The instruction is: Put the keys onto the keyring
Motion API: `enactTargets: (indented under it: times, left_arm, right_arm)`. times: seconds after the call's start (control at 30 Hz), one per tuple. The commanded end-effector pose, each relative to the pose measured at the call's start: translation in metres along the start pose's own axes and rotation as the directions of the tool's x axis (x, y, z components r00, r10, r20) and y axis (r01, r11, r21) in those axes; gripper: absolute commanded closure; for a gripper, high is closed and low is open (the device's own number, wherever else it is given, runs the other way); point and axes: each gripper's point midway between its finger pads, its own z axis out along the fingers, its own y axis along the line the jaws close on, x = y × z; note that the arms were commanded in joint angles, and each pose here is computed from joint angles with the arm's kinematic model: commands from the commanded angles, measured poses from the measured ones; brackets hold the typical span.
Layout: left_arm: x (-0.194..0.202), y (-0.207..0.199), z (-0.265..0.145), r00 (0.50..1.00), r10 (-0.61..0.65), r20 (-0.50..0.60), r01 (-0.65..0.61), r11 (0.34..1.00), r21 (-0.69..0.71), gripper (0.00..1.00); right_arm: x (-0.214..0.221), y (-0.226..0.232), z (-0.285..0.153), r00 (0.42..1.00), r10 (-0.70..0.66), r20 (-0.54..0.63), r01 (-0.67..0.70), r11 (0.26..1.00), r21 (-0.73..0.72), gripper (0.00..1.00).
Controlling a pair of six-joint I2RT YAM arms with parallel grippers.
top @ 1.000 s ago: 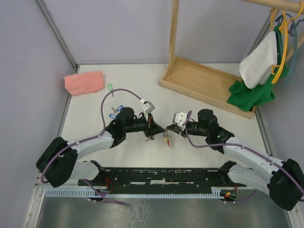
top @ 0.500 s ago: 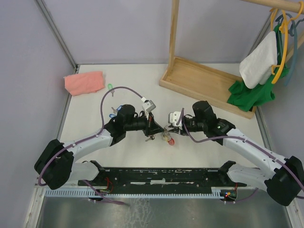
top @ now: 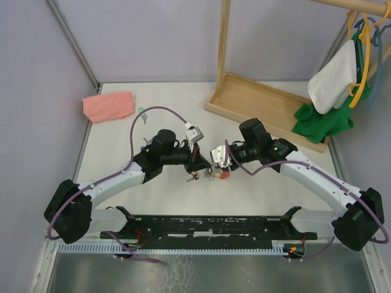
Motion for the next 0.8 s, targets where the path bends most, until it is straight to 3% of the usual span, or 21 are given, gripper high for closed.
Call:
enactTargets:
  times: [0.0,0.37,0.77]
  left_arm:
    - [-0.029,-0.015,-0.002,0.991,0.126,0.052,-0.128,0.990,0.054,0.97]
    - [-0.033,-0.019,-0.002,0.987,0.155,0.049,-0.158,0.985,0.064,0.97]
    - [-0.034,-0.020,-0.002,0.987,0.152,0.050,-0.155,0.986,0.065,0.97]
  right_arm:
    - [-0.007,-0.007,-0.003,0.989,-0.148,0.001,0.147,0.988,-0.052,0.54]
    - [0.007,-0.005,0.003,0.982,-0.183,-0.037,0.178,0.978,-0.105,0.60]
    - [0.005,-0.002,0.003,0.988,-0.150,-0.025,0.147,0.984,-0.103,0.83]
